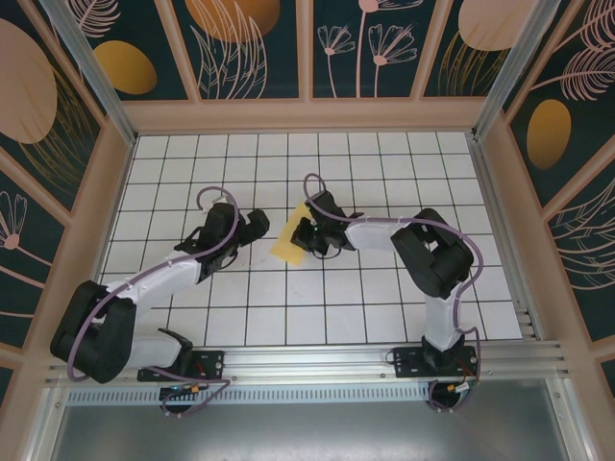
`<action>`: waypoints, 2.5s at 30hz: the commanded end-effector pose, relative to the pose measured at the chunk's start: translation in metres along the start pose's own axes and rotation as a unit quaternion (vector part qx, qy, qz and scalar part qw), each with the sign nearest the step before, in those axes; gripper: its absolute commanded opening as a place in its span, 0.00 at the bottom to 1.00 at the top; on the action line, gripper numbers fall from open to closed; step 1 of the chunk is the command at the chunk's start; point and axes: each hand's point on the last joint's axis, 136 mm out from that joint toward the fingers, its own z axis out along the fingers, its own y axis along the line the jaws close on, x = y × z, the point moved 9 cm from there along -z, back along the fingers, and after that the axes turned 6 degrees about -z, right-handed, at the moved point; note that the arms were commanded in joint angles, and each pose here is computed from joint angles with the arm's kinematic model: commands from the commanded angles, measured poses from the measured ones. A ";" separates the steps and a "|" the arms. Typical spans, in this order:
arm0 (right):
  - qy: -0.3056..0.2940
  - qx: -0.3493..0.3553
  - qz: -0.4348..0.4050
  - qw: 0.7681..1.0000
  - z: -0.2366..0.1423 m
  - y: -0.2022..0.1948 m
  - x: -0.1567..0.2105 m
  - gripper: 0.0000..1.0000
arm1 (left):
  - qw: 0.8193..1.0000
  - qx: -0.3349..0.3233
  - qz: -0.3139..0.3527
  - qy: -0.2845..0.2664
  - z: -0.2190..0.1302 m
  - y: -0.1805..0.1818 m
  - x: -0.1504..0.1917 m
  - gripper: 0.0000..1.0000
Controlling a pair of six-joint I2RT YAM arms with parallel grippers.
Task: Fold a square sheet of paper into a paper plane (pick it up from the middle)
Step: Rotate the paper at the center of the table, then first fold in half a square sheet of paper at the center of the table.
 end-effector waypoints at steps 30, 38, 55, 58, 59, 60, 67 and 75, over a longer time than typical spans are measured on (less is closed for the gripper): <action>-0.060 0.107 0.031 0.992 -0.046 -0.071 -0.047 0.08 | 0.972 0.168 -0.018 0.161 0.014 -0.054 0.056 0.79; -0.077 -0.036 -0.044 0.995 -0.081 -0.044 -0.036 0.00 | 0.962 0.182 -0.040 0.199 0.023 -0.065 0.082 0.42; 0.025 -0.066 -0.065 0.995 -0.046 -0.057 -0.006 0.00 | 0.963 0.132 -0.050 0.230 0.064 -0.068 0.103 0.11; 0.029 -0.065 -0.065 0.995 -0.042 -0.058 -0.006 0.00 | 0.961 0.125 -0.048 0.241 0.069 -0.066 0.108 0.09; 0.031 -0.064 -0.066 0.995 -0.042 -0.058 -0.006 0.00 | 0.961 0.124 -0.048 0.243 0.071 -0.066 0.109 0.09; 0.032 -0.065 -0.067 0.995 -0.041 -0.058 -0.007 0.00 | 0.960 0.122 -0.048 0.246 0.072 -0.065 0.110 0.08; 0.028 -0.070 -0.079 0.994 -0.042 -0.052 -0.012 0.00 | 0.959 0.112 -0.035 0.257 0.076 -0.064 0.114 0.07; 0.042 -0.056 -0.069 0.995 -0.033 -0.061 -0.009 0.00 | 0.957 0.097 -0.035 0.270 0.080 -0.056 0.120 0.07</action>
